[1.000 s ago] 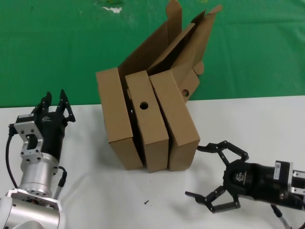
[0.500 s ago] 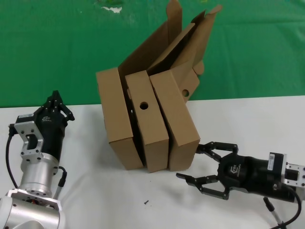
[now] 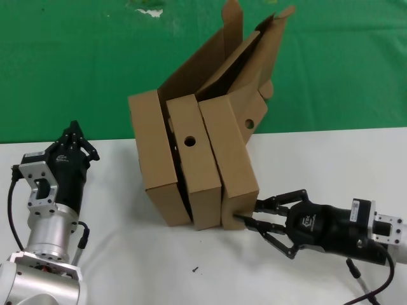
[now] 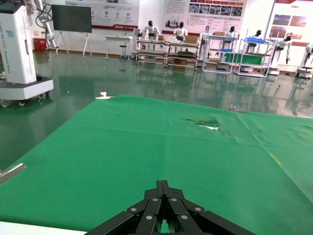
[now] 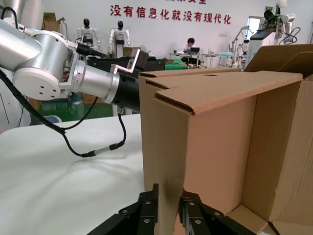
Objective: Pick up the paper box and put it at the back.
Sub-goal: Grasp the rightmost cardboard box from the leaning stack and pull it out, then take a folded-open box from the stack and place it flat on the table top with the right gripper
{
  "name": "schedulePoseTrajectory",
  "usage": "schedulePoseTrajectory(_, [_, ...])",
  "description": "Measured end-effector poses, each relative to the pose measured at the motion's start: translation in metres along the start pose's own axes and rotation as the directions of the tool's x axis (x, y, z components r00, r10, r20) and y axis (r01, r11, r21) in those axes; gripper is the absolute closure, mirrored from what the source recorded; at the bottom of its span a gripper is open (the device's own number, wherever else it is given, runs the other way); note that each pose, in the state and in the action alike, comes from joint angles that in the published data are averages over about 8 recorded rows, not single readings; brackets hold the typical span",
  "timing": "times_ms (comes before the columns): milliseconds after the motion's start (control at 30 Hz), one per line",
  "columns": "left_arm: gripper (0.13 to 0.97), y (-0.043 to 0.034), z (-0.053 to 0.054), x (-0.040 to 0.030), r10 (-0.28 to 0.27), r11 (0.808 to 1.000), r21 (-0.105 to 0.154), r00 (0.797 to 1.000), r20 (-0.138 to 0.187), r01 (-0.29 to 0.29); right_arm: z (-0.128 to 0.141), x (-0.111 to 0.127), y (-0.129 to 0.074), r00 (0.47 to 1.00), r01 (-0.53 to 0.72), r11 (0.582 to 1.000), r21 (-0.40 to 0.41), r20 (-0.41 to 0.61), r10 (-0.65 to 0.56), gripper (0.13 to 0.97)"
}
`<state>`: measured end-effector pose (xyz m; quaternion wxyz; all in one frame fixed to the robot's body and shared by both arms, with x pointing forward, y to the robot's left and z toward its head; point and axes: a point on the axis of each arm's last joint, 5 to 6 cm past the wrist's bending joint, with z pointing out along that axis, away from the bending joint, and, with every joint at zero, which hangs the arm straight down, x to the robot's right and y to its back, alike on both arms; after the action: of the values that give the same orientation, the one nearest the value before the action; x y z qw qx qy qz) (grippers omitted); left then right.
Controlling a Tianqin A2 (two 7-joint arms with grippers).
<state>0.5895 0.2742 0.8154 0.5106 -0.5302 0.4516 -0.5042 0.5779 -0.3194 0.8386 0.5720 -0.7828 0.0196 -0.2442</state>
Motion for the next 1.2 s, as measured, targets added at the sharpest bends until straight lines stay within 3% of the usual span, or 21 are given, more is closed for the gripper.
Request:
schedulePoseTrajectory(300, [0.958,0.0,0.0,0.0,0.0,1.0,0.0,1.0,0.0,0.0,-0.005,-0.002,-0.009,1.0,0.022,1.0,-0.003,-0.012,-0.022,0.925])
schedulePoseTrajectory(567, [0.958,0.0,0.0,0.0,0.0,1.0,0.0,1.0,0.0,0.0,-0.041,-0.008,-0.036,0.992,0.093,0.994,-0.061,-0.076,-0.097,0.954])
schedulePoseTrajectory(833, [0.958,0.0,0.0,0.0,0.0,1.0,0.0,1.0,0.0,0.0,-0.079,0.015,-0.06,0.951,0.152,0.948,-0.279,-0.219,-0.217,0.958])
schedulePoseTrajectory(1033, [0.958,0.0,0.0,0.0,0.0,1.0,0.0,1.0,0.0,0.0,-0.086,0.052,-0.057,0.906,0.154,0.854,-0.496,-0.273,-0.322,0.958])
schedulePoseTrajectory(1200, [0.958,0.0,0.0,0.0,0.0,1.0,0.0,1.0,0.0,0.0,-0.075,0.083,-0.046,0.885,0.156,0.769,-0.62,-0.258,-0.388,0.958])
